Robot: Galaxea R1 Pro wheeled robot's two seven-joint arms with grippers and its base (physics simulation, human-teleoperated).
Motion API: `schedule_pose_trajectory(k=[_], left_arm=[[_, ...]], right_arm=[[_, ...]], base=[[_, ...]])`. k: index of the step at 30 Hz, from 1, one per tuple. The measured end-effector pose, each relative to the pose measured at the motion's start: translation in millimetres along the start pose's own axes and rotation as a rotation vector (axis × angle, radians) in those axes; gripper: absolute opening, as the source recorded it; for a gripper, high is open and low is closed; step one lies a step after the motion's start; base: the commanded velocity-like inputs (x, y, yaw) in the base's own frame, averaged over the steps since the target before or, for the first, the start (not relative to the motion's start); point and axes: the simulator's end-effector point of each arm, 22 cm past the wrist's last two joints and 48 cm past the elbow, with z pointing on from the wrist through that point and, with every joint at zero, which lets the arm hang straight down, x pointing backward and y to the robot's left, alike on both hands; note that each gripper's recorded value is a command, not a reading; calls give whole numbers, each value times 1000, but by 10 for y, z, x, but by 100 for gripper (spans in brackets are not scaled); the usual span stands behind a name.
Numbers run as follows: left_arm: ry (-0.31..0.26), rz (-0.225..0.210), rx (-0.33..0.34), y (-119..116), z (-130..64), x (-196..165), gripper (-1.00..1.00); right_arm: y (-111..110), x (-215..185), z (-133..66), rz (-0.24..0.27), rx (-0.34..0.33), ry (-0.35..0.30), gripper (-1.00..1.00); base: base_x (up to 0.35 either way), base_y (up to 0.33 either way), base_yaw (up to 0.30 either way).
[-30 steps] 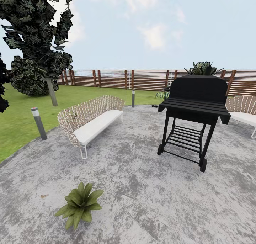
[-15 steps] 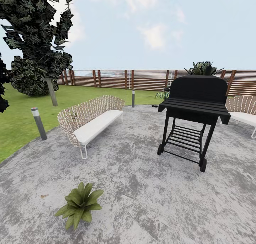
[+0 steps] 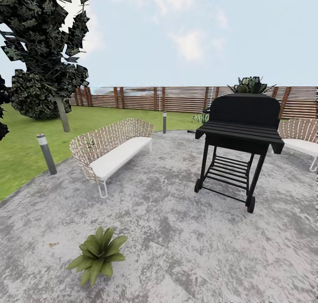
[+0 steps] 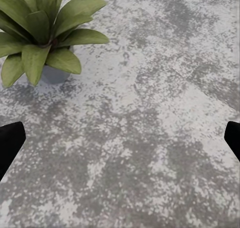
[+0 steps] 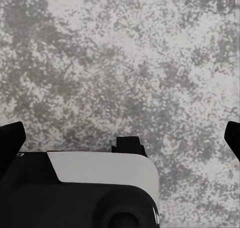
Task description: Pick up the pesticide atomizer in the garden and spray insectifuge to fully cover both potted plants in the garden.
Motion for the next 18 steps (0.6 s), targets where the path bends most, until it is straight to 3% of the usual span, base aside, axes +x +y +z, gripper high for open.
schedule_pose_trajectory(k=[10, 18], left_arm=[[-5, 0, 0, 0, 1, -22, 100], [-6, 0, 0, 0, 0, -24, 100]], right_arm=[[0, -20, -2, 2, 1, -5, 100], [-21, -23, -2, 0, 3, -6, 100]], base=[[0, 0, -231], [0, 0, -40]])
